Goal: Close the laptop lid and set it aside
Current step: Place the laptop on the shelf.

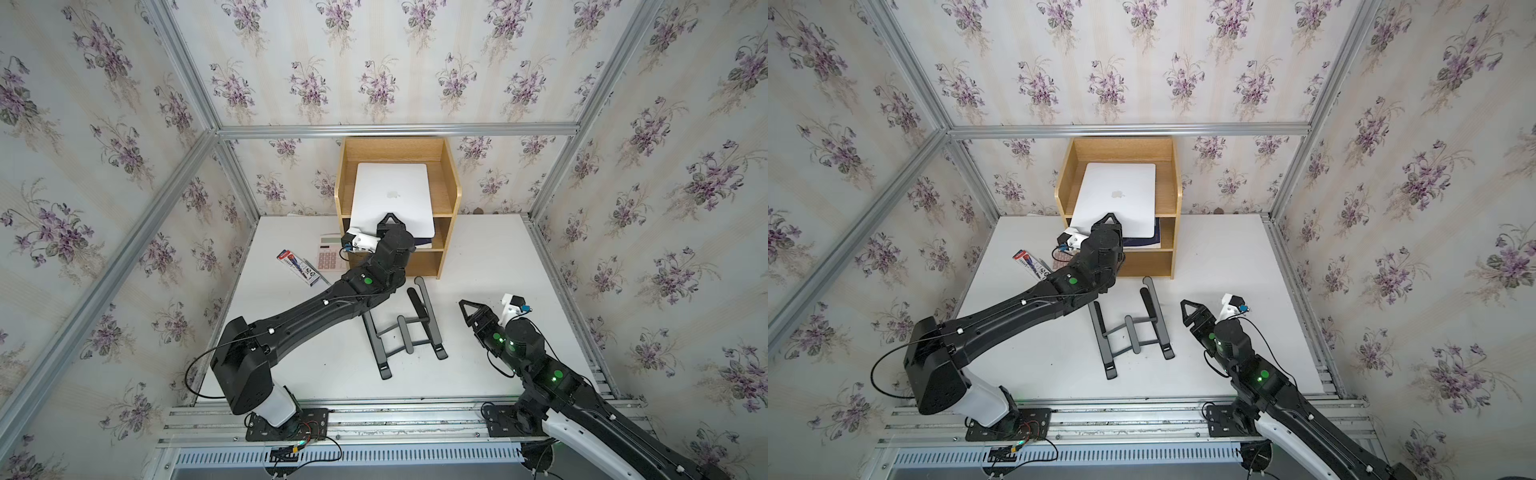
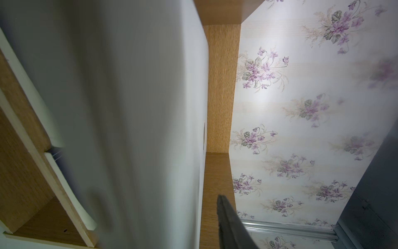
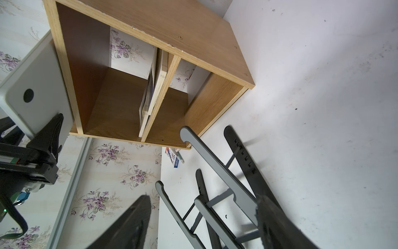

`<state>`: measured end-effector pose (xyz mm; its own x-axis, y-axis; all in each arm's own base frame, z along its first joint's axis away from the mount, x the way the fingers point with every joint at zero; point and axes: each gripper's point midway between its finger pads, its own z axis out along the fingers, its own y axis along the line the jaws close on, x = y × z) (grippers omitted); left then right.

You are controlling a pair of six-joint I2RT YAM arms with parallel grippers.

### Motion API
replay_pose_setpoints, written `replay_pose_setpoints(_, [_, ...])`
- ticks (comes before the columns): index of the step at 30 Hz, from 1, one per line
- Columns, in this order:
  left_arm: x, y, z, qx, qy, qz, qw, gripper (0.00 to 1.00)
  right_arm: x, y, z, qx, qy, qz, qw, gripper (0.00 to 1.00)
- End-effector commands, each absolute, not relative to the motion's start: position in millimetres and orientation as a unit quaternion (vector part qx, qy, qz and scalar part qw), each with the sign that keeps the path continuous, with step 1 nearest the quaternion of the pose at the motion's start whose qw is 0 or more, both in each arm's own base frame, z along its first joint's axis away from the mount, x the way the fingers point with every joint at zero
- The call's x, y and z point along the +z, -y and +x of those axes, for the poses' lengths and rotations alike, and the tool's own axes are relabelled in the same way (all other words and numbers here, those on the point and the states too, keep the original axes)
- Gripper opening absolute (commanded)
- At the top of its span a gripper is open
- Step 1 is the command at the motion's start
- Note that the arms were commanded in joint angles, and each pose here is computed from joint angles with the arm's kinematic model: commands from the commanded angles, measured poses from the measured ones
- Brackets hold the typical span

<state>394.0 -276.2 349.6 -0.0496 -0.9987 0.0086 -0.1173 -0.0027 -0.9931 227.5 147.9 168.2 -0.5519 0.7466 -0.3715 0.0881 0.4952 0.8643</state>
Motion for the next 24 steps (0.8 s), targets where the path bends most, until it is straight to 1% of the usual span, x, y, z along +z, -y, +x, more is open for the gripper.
replay_pose_setpoints(1, [359,283,400,-0.501,-0.542,-0.508,0.444,0.44,173,-148,232,0.423,-0.767,0.264,0.404,0.82])
replay_pose_setpoints(11, [359,290,424,-0.495,-0.568,-0.493,0.435,0.5,175,-148,238,0.396,-0.778,0.242,0.423,0.85])
replay_pose_setpoints(13, [359,293,427,-0.495,-0.571,-0.491,0.433,0.54,175,-149,239,0.392,-0.78,0.239,0.425,0.85])
replay_pose_setpoints(15, [358,296,430,-0.497,-0.575,-0.489,0.429,0.61,175,-148,240,0.387,-0.783,0.239,0.425,0.85])
replay_pose_setpoints(21, [356,292,427,-0.498,-0.58,-0.485,0.424,0.68,175,-148,240,0.381,-0.787,0.235,0.425,0.86])
replay_pose_setpoints(23, [361,290,423,-0.499,-0.587,-0.472,0.429,0.73,177,-148,240,0.38,-0.787,0.231,0.428,0.89])
replay_pose_setpoints(24, [364,289,419,-0.5,-0.592,-0.462,0.431,0.75,179,-147,240,0.378,-0.787,0.228,0.431,0.92])
